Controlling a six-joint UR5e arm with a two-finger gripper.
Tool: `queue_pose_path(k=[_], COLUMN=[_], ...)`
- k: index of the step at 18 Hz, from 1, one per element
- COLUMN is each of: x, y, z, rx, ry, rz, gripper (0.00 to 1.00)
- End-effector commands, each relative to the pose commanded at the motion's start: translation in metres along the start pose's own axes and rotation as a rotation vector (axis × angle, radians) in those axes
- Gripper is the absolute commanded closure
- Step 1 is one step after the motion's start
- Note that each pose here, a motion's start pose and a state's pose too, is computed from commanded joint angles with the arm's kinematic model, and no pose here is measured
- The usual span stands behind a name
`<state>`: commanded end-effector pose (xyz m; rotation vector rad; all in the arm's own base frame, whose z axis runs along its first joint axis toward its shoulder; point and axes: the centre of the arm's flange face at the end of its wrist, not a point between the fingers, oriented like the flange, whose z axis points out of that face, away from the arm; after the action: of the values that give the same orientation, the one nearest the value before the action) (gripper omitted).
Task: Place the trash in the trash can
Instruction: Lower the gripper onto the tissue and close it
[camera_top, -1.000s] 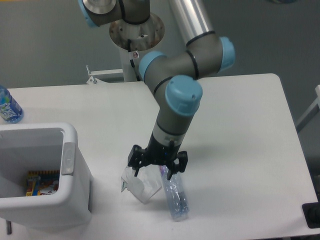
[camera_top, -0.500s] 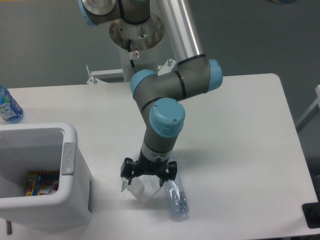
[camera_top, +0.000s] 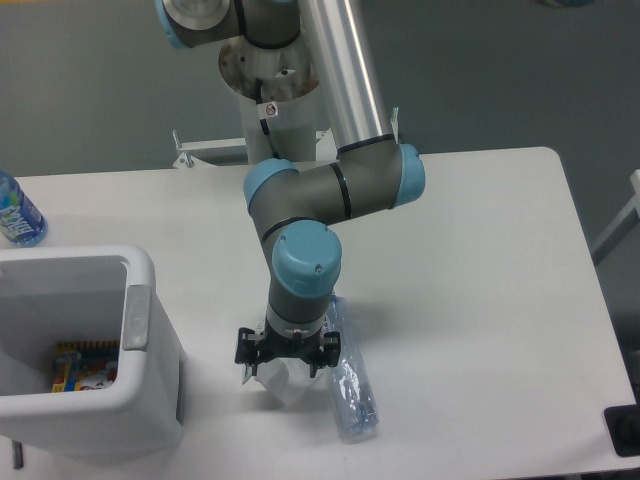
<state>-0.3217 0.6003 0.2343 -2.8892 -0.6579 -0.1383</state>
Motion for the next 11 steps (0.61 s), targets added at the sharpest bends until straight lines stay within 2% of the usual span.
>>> queue_pose_path(k=[3,4,11], x=[0.0011,0.0011,0.0015], y=[0.0006,0.0006,-0.0032], z=[-0.0001,-0.0001,-0.0055], rx=[-0.002,-0.002,0.011], ry=[-0.001,-0.001,0.001], rz=[-0.002,-0.002,0.0], gripper=[0.94,1.0,1.0])
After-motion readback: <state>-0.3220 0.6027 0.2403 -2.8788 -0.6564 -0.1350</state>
